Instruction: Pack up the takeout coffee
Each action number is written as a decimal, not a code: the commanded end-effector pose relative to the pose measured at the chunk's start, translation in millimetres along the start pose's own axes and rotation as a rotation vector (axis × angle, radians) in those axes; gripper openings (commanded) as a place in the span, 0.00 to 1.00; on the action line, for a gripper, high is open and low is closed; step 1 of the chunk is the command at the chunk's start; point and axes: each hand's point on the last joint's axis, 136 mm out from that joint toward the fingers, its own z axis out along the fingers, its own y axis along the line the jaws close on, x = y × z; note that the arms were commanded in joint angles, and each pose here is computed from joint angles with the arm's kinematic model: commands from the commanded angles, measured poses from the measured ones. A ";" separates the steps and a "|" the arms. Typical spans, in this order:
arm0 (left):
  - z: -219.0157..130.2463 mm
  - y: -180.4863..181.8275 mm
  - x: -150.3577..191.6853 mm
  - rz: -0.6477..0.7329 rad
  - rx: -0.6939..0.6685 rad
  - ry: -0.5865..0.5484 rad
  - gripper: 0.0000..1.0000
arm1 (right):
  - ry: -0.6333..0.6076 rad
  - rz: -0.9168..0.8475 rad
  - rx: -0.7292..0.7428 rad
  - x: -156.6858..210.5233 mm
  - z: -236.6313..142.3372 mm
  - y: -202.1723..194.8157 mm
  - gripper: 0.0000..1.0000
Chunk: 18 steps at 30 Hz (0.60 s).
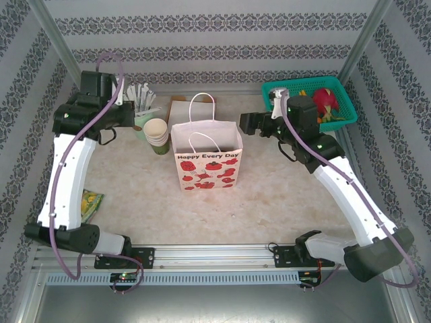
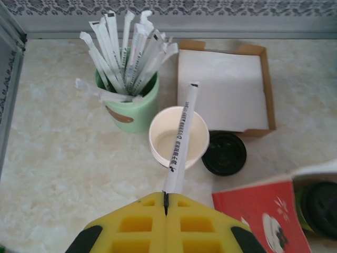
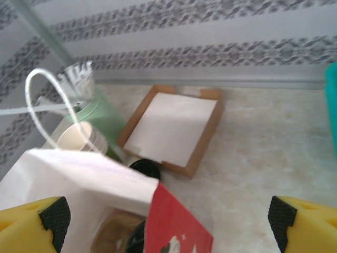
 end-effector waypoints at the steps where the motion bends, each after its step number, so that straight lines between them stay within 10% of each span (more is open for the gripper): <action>1: -21.5 -11.1 25.1 0.006 0.060 0.057 0.00 | 0.013 -0.037 -0.108 -3.0 -4.0 19.1 0.98; 18: -129.9 -64.5 42.9 0.129 0.358 0.047 0.00 | 0.006 0.000 0.067 -9.7 -11.5 -11.5 0.98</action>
